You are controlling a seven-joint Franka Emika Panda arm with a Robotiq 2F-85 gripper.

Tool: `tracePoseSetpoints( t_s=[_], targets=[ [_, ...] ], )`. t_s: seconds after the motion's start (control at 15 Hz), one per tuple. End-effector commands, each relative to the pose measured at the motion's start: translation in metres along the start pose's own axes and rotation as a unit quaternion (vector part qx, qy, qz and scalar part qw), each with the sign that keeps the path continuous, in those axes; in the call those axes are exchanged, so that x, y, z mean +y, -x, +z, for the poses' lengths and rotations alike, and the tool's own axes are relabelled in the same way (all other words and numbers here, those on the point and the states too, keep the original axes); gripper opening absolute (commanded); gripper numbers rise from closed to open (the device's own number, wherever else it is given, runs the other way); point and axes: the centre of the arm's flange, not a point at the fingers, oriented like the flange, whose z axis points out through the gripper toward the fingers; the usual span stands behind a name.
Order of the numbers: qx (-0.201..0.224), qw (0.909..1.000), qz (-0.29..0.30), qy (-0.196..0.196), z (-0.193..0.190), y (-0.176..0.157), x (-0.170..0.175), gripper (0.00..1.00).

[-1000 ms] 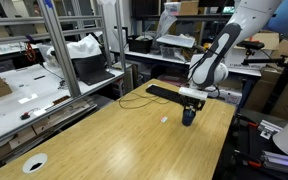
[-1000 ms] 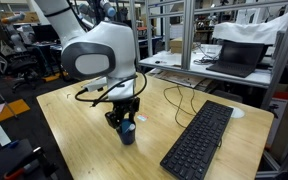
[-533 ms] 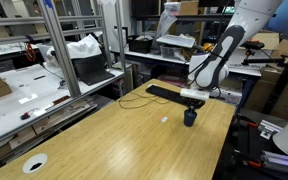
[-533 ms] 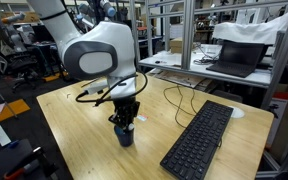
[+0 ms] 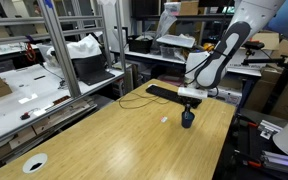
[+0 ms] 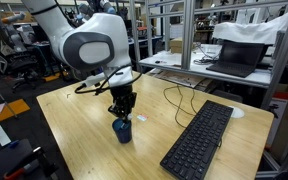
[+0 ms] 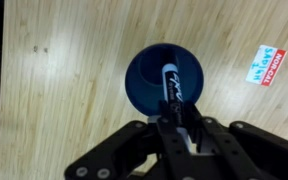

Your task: Remove the marker from the cup and put it on the table

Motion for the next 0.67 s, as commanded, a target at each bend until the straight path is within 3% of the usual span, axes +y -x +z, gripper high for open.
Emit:
tracePoseSetpoints(
  t_s=[0.0, 0.4, 0.6],
  targets=[
    [0.015, 0.9998, -0.010, -0.005, -0.037, 0.014, -0.001, 0.05],
    [0.066, 0.9975, -0.020, -0.015, -0.092, 0.018, -0.004, 0.05],
    [0.054, 0.9972, -0.027, -0.045, -0.114, 0.028, -0.015, 0.05]
  ],
)
